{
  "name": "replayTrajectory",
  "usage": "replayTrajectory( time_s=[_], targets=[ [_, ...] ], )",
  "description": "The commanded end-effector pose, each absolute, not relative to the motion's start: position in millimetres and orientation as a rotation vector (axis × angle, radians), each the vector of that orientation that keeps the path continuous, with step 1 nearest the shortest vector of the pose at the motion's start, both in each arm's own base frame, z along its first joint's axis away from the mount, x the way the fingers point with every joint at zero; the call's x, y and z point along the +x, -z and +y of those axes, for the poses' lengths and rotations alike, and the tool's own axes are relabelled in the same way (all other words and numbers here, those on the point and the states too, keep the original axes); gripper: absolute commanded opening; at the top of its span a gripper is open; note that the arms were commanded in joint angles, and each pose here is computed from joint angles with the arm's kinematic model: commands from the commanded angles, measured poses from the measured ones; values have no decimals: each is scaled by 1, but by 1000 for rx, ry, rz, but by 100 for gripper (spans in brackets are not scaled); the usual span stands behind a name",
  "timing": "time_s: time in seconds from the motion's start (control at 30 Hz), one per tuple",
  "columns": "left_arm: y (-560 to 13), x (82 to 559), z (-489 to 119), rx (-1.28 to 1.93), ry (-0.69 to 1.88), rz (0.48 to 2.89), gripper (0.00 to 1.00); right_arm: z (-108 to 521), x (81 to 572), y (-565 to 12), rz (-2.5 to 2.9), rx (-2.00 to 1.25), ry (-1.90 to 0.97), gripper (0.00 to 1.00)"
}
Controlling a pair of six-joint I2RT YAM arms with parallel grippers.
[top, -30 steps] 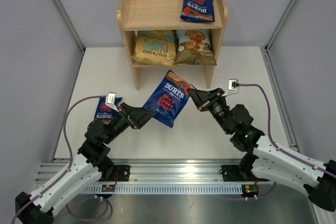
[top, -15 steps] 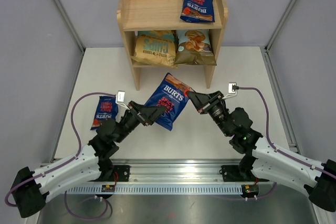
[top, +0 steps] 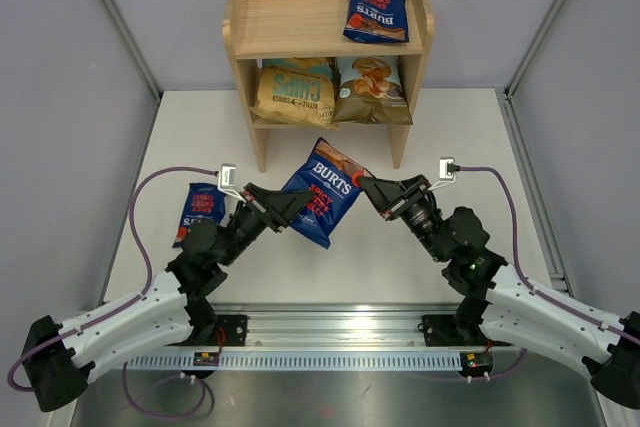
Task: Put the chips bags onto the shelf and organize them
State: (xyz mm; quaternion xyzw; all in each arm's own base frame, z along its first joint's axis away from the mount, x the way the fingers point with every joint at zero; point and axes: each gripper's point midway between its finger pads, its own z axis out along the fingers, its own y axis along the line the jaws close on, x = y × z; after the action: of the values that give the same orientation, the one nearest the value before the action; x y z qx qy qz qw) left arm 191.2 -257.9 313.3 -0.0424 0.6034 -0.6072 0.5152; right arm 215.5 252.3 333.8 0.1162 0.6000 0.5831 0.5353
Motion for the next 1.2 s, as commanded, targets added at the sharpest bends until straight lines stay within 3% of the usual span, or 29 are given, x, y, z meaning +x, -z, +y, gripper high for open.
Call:
replayTrajectory(
  time_s=[0.0,0.17,0.3,0.7,0.97,1.17],
  targets=[
    [-355,188,-255,-56,1458,1345,4,247,202,-362,1366,211,-1411,19],
    [-376,184,-253,9,1425,1313,0,221,200,-361,1369,256,-1327,57],
    [-388,185,-250,27,1385,1310,0,197,195,-367,1353,280,-1259,67],
    [-484,208,-223,-95,1212,1285,0,137,184,-349,1491,357,-1010,71],
    [-557,283,-210,-293,967,1311,0,123,173,-351,1504,353,-1000,72],
    [-569,357,-219,-344,873,1316,0,111,167,-351,1490,360,-990,72]
  ],
)
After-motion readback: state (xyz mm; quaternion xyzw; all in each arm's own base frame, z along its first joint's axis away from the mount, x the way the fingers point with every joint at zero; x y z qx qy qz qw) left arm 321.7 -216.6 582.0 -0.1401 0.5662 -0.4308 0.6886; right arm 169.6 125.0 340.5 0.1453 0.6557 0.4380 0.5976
